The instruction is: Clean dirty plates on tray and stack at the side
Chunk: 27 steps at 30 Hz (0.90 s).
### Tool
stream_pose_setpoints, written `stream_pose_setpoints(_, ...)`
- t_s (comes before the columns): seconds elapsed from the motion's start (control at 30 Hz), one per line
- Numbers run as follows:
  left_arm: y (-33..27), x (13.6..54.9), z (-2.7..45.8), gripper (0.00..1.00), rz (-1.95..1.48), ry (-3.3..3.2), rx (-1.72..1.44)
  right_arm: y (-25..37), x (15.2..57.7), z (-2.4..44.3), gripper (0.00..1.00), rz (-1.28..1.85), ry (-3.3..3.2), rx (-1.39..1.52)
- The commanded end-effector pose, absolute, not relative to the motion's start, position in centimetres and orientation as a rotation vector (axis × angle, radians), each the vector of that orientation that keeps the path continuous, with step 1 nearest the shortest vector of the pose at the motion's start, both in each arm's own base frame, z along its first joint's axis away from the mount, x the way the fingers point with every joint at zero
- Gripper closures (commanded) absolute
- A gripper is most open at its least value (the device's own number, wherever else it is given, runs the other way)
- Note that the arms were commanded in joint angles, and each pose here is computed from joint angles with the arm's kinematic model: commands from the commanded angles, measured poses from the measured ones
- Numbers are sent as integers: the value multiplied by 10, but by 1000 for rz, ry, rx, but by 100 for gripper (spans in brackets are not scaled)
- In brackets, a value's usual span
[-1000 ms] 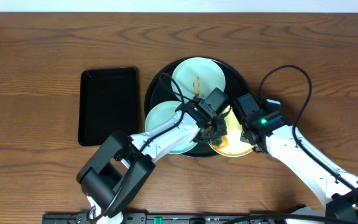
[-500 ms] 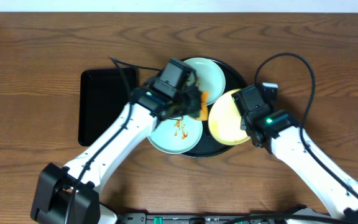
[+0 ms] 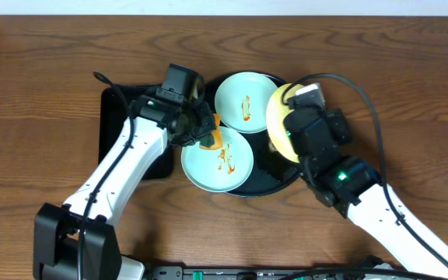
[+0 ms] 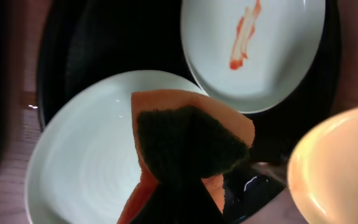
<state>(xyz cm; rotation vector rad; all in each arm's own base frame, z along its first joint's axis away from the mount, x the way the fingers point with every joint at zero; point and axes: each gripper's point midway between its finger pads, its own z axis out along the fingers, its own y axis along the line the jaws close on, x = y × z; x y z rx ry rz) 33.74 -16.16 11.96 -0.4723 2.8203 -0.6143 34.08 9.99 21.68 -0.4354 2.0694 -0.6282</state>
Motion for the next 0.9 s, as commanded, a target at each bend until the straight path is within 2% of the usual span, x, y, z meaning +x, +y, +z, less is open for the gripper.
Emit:
stream_pose_setpoints(0.0,-157,337,118,93,-610,2824,-462,90,339,244,99,-787,1985,-424)
stream_pose_setpoints(0.27,-157,337,118,93,-610,2825,-461,87,337,256,99,-838,1938,-351)
stream_pose_setpoints(0.4,-157,336,117,92,-604,2832,-450,75,337,252,99,-741,1959,-140)
stream_pose_setpoints(0.57,-153,334,115,93,-551,2844,-301,38,333,219,99,-597,2092,160)
stream_pose_setpoints(0.73,-128,329,106,93,-348,2867,-321,-29,322,181,99,-515,2240,551)
stream_pose_setpoints(0.87,-122,329,105,93,-293,2867,-283,-70,316,155,99,-426,2335,752)
